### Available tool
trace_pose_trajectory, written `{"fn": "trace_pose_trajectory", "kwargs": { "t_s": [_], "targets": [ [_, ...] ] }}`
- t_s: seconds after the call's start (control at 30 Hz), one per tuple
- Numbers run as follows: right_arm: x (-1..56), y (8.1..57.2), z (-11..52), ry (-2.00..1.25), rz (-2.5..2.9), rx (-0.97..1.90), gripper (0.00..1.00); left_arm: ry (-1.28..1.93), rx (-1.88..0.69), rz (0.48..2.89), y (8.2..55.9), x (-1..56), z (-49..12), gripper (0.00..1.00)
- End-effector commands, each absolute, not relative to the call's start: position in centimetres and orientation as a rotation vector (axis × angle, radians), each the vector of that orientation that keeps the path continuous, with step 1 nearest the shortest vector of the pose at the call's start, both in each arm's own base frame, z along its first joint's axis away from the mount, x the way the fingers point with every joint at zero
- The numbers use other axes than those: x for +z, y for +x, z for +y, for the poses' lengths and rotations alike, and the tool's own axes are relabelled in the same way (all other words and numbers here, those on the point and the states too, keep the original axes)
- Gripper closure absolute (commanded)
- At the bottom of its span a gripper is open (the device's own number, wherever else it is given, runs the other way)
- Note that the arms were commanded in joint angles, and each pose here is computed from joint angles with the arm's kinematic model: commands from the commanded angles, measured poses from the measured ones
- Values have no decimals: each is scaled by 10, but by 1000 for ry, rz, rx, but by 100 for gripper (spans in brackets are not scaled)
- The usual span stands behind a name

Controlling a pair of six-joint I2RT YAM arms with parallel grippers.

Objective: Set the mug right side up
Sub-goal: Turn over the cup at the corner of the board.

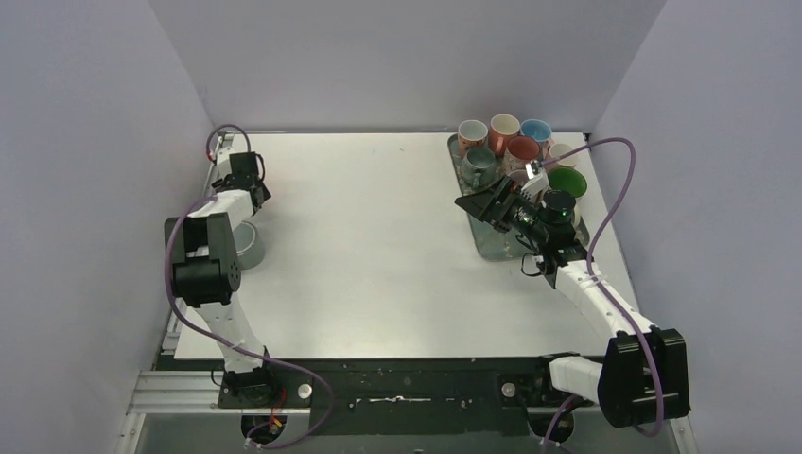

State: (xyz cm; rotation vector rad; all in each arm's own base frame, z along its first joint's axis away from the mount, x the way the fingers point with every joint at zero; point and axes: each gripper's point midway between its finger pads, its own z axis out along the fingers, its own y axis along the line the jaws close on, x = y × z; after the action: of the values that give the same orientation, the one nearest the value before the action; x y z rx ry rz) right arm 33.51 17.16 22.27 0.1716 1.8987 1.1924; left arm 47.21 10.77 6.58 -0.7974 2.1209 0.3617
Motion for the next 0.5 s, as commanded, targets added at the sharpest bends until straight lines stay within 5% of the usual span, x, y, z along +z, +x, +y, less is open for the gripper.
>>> {"fn": "trace_pose_trajectory", "kwargs": {
  "t_s": [0.0, 0.47],
  "targets": [
    [264, 338, 174, 81, 1771, 1201, 0, -776, 320, 2013, 511, 94, 115, 46],
    [272, 340, 172, 92, 1751, 1179, 0, -749, 295, 2014, 535, 89, 125, 53]
  ]
}}
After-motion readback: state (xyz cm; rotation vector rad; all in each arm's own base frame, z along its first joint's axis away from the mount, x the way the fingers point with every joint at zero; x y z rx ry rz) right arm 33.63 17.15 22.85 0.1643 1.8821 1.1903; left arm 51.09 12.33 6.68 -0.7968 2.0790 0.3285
